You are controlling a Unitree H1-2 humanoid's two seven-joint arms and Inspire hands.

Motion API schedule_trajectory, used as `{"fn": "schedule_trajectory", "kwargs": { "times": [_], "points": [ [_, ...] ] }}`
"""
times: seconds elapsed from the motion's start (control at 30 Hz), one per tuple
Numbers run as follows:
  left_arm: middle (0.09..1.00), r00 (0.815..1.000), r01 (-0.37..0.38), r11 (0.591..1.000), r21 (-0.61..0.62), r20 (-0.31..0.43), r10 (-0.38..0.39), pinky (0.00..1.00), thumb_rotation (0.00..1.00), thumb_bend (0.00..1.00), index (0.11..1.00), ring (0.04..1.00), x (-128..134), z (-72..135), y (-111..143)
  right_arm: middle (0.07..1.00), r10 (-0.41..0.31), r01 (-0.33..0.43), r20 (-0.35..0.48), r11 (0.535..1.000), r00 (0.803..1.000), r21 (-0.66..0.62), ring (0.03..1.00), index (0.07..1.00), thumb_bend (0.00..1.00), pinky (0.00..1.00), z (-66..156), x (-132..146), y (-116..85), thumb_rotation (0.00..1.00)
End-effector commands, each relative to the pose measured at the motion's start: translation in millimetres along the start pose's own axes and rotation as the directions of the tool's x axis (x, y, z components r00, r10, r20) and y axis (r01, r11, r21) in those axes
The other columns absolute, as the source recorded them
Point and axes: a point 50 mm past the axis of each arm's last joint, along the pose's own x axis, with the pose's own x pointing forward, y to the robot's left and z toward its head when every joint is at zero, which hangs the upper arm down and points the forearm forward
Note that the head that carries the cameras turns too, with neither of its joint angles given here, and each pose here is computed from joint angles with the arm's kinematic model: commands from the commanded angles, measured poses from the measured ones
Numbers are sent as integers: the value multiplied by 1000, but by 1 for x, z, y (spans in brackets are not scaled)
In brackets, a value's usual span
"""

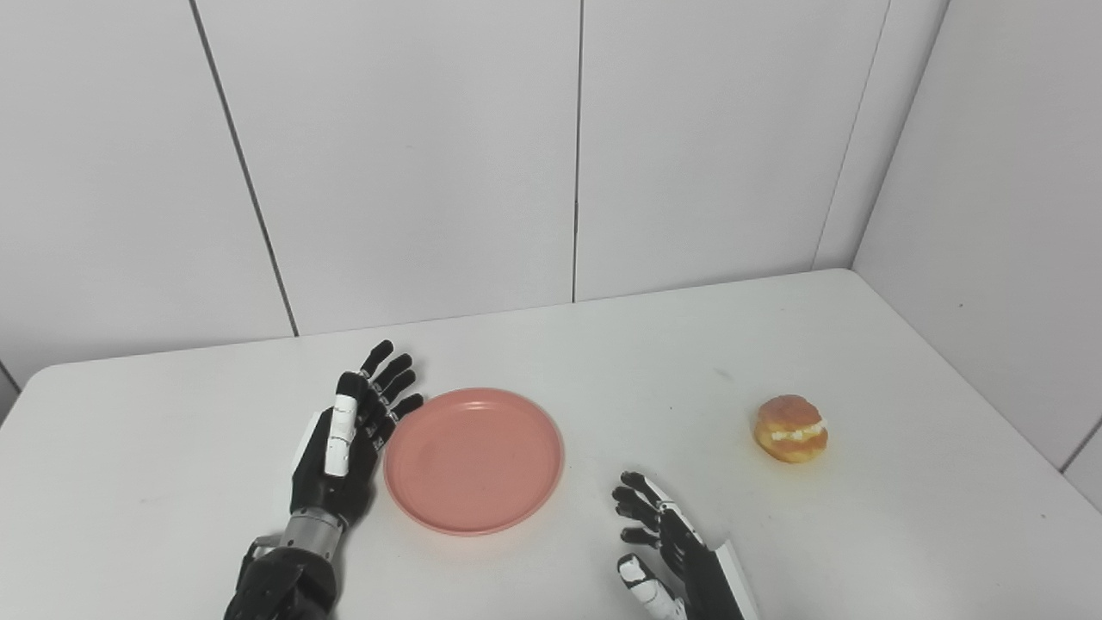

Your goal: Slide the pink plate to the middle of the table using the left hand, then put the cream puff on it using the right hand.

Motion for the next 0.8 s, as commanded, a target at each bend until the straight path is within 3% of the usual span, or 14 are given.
{"fn": "schedule_trajectory", "kwargs": {
  "times": [0.0, 0.1, 0.2, 0.3, 0.5, 0.77],
  "points": [
    [896, 992, -50, 997, -57, -121, 43, 848, 875, 881, 903, 916, -41, -49, 7, 846, -25, 28, 53, 997, 998, -68, 836, 862, 769, 773, 12, -1, -12, 849],
    [897, 992, -48, 997, -61, -121, 40, 847, 876, 878, 904, 915, -41, -49, 8, 850, -24, 37, 94, 989, 995, -146, 837, 862, 764, 776, 20, 4, -18, 843],
    [895, 992, -46, 997, -66, -121, 38, 846, 875, 873, 900, 911, -40, -49, 8, 873, -22, 65, 154, 956, 988, -285, 805, 860, 727, 699, 36, 13, -32, 703],
    [894, 992, -42, 997, -71, -120, 33, 844, 868, 875, 900, 909, -39, -49, 5, 872, -23, 92, 179, 919, 984, -384, 791, 862, 721, 677, 52, 21, -44, 654],
    [889, 993, -40, 996, -79, -118, 30, 853, 853, 868, 895, 910, -38, -49, 1, 824, -28, 144, 214, 823, 976, -549, 748, 847, 818, 629, 77, 32, -65, 573],
    [886, 993, -36, 997, -65, -117, 28, 843, 869, 860, 899, 908, -36, -48, 2, 842, 4, 118, 190, 770, 982, -627, 768, 829, 903, 623, 99, 46, -83, 382]
  ]
}}
